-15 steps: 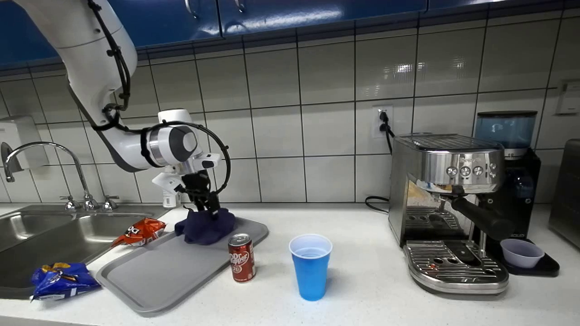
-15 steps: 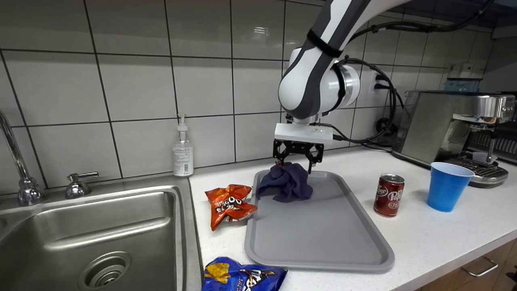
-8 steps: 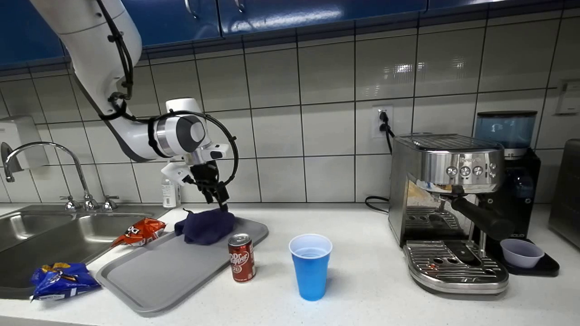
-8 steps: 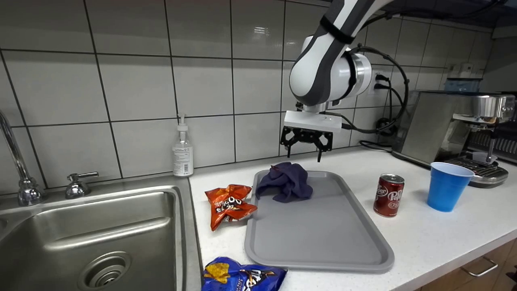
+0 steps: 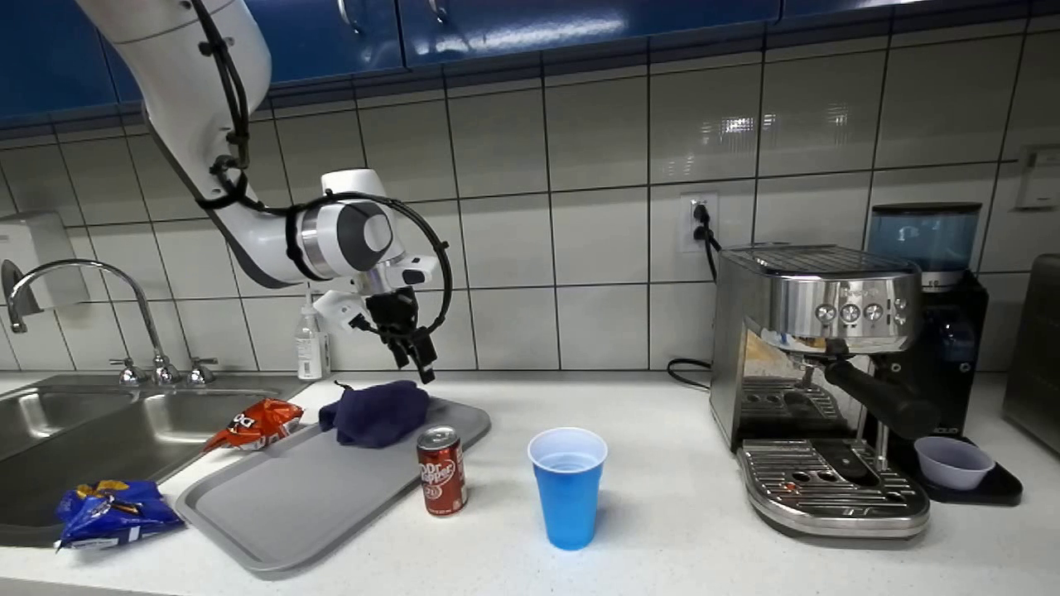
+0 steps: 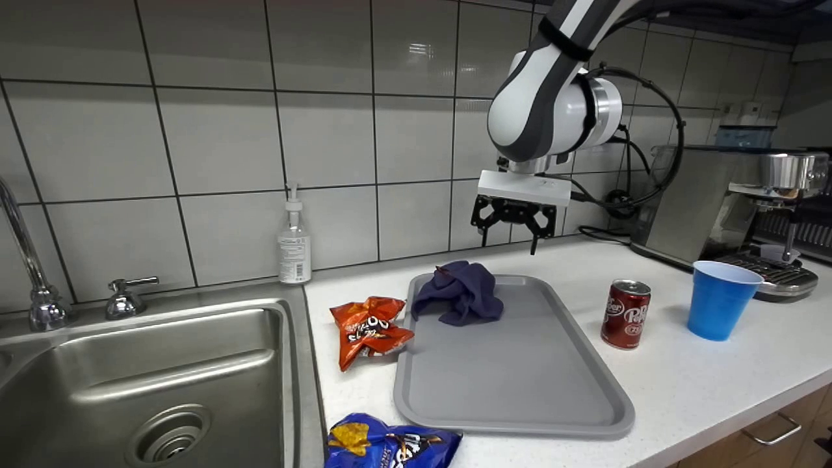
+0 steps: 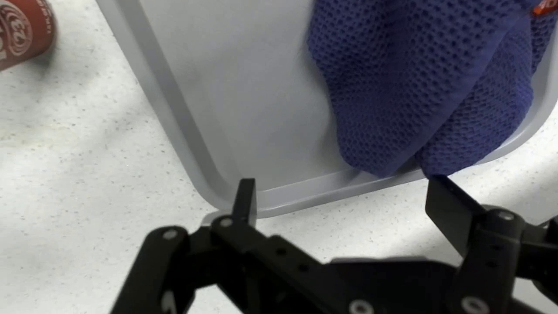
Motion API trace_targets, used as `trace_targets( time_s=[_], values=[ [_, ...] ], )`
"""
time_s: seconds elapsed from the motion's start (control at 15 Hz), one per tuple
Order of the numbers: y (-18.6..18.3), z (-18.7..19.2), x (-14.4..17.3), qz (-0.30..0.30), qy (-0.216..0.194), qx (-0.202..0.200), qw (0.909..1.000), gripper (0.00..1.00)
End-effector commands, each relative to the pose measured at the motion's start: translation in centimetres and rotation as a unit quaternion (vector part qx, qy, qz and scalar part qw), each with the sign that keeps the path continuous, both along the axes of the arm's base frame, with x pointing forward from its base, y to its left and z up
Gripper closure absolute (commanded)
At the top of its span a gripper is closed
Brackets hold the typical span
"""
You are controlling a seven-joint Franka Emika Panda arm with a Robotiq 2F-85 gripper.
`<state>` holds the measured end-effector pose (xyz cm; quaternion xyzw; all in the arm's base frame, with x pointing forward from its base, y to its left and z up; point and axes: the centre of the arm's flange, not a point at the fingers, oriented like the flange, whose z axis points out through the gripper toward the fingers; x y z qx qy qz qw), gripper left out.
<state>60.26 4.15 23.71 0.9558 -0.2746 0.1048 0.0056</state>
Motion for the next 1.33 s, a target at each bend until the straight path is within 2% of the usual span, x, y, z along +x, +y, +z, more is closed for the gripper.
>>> trace_targets(
  time_s=[0.0, 0.47, 0.93, 1.27],
  values=[
    [-2.8, 1.7, -1.3, -0.021, -0.003, 0.003, 0.9998, 0.00],
    [-9.1, 2.5, -2.7, -0.086, -0.001, 0.003, 0.9963, 0.00],
    [-15.7, 2.9, -4.1, -0.148, 0.006, -0.010, 0.9889, 0.00],
    [-19.0, 3.1, -5.2, -0.187, 0.015, -0.008, 0.9822, 0.00]
  ],
)
